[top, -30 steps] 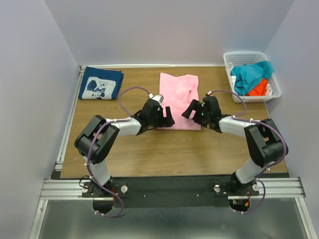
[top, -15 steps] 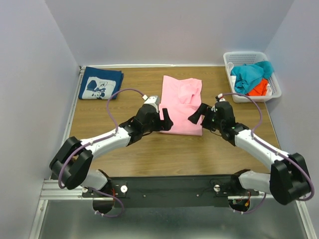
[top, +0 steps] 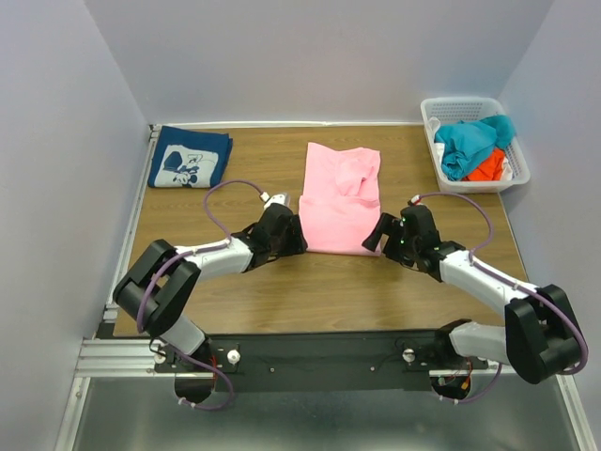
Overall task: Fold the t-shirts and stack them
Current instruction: Fold the tshirt
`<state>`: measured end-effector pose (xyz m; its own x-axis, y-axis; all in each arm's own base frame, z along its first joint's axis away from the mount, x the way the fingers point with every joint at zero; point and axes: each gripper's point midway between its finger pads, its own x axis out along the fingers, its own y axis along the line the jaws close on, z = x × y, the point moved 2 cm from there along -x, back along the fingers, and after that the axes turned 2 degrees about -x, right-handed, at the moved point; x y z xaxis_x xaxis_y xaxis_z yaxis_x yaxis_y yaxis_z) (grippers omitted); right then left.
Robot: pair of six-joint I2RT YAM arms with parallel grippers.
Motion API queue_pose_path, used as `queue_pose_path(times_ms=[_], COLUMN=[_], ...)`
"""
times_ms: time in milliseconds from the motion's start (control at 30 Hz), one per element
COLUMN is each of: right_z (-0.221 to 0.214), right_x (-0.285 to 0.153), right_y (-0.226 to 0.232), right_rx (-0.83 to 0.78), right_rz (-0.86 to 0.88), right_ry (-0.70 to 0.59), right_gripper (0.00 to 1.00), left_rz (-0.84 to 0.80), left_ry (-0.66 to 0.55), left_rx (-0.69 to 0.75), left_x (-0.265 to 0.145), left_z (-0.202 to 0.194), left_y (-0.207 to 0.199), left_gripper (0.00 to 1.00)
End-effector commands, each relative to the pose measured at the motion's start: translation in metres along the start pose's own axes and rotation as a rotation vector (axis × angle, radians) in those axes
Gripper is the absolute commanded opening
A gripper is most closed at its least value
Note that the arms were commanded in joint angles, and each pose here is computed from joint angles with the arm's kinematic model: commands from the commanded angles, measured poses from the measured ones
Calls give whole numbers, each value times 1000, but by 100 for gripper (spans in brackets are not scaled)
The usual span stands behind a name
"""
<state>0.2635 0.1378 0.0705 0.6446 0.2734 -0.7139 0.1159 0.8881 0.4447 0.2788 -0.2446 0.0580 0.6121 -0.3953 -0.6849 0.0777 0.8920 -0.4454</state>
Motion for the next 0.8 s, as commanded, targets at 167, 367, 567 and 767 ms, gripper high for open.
queue_pose_path(times_ms=[167, 367, 567, 767], right_z=[-8, -13, -19, -26], right_x=[3, 4, 8, 15], right_y=[-16, -19, -19, -17], right_rx=[30, 32, 33, 41], right_rz=[-73, -76, -77, -65], right_ry=[11, 28, 61, 104], right_gripper=[100, 100, 98, 77], left_rz=[-3, 6, 0, 0], left_ry=[33, 52, 64, 55], left_rx=[-34, -43, -28, -26], left_x=[13, 18, 16, 14], left_z=[-14, -21, -25, -24], left_y=[8, 13, 14, 15], left_gripper=[50, 34, 6, 0])
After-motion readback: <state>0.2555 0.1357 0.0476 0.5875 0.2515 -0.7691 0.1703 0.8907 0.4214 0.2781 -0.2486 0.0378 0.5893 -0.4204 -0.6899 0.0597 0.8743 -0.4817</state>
